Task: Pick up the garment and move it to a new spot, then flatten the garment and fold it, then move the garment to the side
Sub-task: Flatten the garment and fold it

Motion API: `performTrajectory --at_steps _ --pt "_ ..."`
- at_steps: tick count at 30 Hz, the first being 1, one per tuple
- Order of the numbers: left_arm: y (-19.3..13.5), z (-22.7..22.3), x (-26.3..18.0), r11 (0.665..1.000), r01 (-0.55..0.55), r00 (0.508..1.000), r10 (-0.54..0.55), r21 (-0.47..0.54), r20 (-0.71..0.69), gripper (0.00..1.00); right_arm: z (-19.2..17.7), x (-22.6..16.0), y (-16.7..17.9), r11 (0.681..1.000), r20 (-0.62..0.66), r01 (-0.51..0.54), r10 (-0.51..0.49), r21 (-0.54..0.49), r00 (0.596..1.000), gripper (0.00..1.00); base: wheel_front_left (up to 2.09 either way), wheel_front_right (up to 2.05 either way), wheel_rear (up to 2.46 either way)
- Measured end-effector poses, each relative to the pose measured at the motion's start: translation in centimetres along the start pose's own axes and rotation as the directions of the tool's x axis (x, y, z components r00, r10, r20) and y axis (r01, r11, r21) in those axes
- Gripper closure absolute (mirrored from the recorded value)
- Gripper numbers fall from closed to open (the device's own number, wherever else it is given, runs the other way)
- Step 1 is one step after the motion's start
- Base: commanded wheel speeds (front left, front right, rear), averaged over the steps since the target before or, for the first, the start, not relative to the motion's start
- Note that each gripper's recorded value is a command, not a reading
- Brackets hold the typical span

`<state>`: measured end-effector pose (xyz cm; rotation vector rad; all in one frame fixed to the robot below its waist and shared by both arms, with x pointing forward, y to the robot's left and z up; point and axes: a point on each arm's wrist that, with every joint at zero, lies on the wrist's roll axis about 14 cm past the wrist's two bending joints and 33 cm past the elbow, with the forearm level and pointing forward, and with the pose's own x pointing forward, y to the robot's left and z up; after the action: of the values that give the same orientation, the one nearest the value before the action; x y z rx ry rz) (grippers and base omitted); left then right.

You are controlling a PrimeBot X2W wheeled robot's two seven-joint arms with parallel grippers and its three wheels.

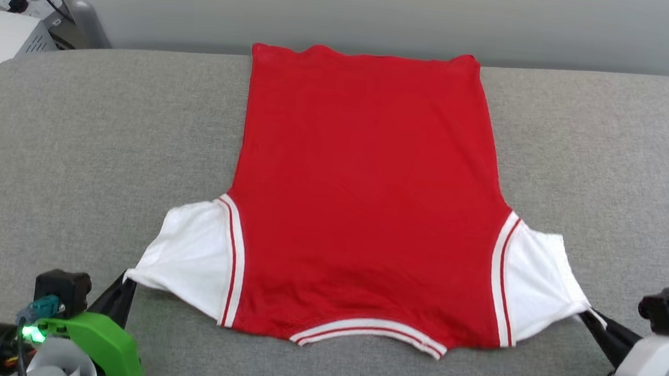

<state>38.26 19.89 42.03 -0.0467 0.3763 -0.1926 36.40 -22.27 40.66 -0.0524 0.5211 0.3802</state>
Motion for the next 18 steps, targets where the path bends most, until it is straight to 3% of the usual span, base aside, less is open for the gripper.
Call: performTrajectory --at_steps 9,15,16,17,18 --pt "0.6 -3.2 -3.5 0.996 -0.07 0.996 0.067 -0.048 -0.057 1.0 -5.1 -3.6 1.9 0.993 -0.09 0.012 -0.002 0.115 0.996 1.0 0.0 0.0 0.0" --pt "0.0 -3.1 -3.7 0.997 -0.062 0.997 0.06 -0.045 -0.045 1.0 -5.6 -4.3 2.2 0.992 -0.129 0.018 -0.002 0.127 0.992 0.98 0.0 0.0 0.0" --pt "-0.2 -3.0 -3.6 0.997 -0.058 0.998 0.056 -0.044 -0.039 1.0 -5.4 -4.3 2.1 0.992 -0.13 0.021 -0.004 0.126 0.992 0.73 0.0 0.0 0.0" --pt "-0.3 -2.9 -3.6 0.998 -0.054 0.998 0.053 -0.043 -0.036 1.0 -5.2 -4.2 2.0 0.991 -0.128 0.024 -0.007 0.129 0.992 0.0 0.0 0.0 0.0" --pt "-0.5 -2.8 -3.5 0.998 -0.05 0.998 0.048 -0.045 -0.033 1.0 -4.9 -4.0 1.9 0.991 -0.126 0.029 -0.013 0.129 0.992 0.0 0.0 0.0 0.0"
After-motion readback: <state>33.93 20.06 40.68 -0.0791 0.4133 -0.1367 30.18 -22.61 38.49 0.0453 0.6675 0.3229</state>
